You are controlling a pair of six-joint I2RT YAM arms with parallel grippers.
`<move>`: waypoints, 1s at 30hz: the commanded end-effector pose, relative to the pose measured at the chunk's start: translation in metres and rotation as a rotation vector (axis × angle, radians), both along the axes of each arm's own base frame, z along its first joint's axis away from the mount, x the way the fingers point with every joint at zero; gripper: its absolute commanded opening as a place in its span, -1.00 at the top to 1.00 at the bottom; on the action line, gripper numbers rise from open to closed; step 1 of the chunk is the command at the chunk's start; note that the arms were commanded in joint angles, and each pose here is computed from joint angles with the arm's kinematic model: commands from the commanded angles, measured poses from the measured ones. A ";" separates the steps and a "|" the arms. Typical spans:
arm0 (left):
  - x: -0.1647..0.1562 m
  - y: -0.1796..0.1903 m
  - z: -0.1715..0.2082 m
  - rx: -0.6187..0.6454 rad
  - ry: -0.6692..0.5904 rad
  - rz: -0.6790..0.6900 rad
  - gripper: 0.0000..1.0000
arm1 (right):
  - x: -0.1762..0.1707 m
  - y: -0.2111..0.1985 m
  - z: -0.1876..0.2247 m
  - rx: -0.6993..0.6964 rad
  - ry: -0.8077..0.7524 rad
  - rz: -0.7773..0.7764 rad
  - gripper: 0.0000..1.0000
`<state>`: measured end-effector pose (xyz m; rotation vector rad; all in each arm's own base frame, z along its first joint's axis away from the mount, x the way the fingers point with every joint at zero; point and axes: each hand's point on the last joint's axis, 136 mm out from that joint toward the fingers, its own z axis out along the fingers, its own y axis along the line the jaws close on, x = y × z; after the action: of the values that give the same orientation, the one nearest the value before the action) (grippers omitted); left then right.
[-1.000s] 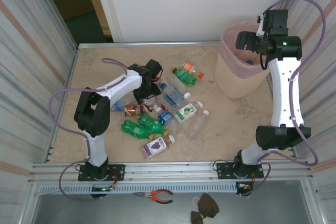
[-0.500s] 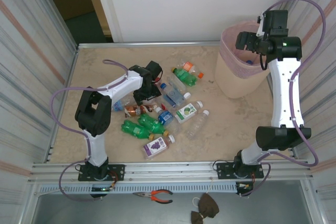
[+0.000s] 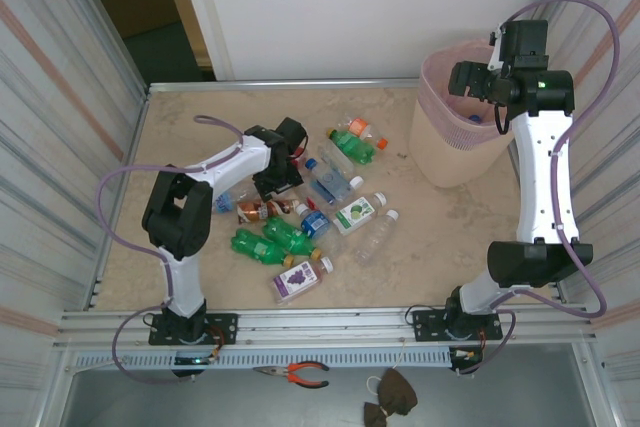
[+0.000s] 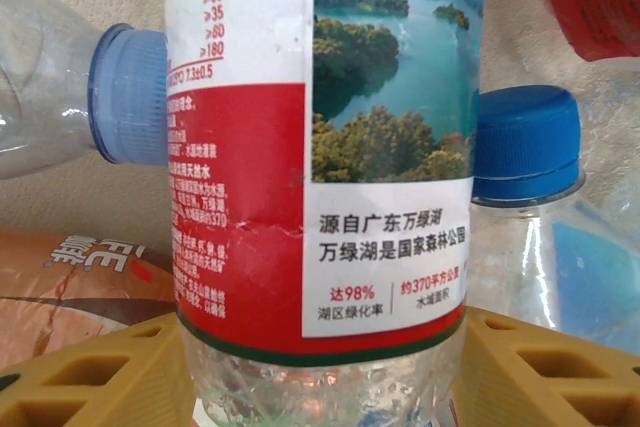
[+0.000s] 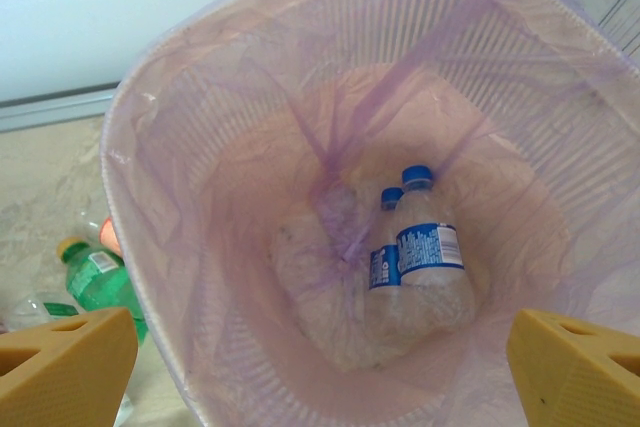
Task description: Put the plastic bottles in the bin
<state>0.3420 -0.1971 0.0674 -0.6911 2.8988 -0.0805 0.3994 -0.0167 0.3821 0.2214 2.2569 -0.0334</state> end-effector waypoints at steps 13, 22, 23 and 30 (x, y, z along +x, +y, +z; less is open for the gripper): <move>0.009 0.013 0.043 0.038 -0.105 -0.026 -0.09 | -0.010 0.005 0.017 0.011 -0.049 0.004 -0.88; 0.003 0.019 0.069 0.032 -0.159 -0.054 -0.09 | -0.012 0.007 0.020 0.016 -0.059 0.008 -0.88; 0.003 0.019 0.073 0.033 -0.174 -0.069 -0.09 | -0.012 0.008 0.019 0.021 -0.058 0.012 -0.88; -0.005 0.004 0.119 0.007 -0.396 -0.302 -0.10 | -0.022 0.043 0.010 0.187 -0.059 0.136 -0.88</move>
<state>0.3393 -0.1919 0.1606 -0.3756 2.6854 -0.1989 0.3875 0.0018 0.3814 0.1932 2.2503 0.0863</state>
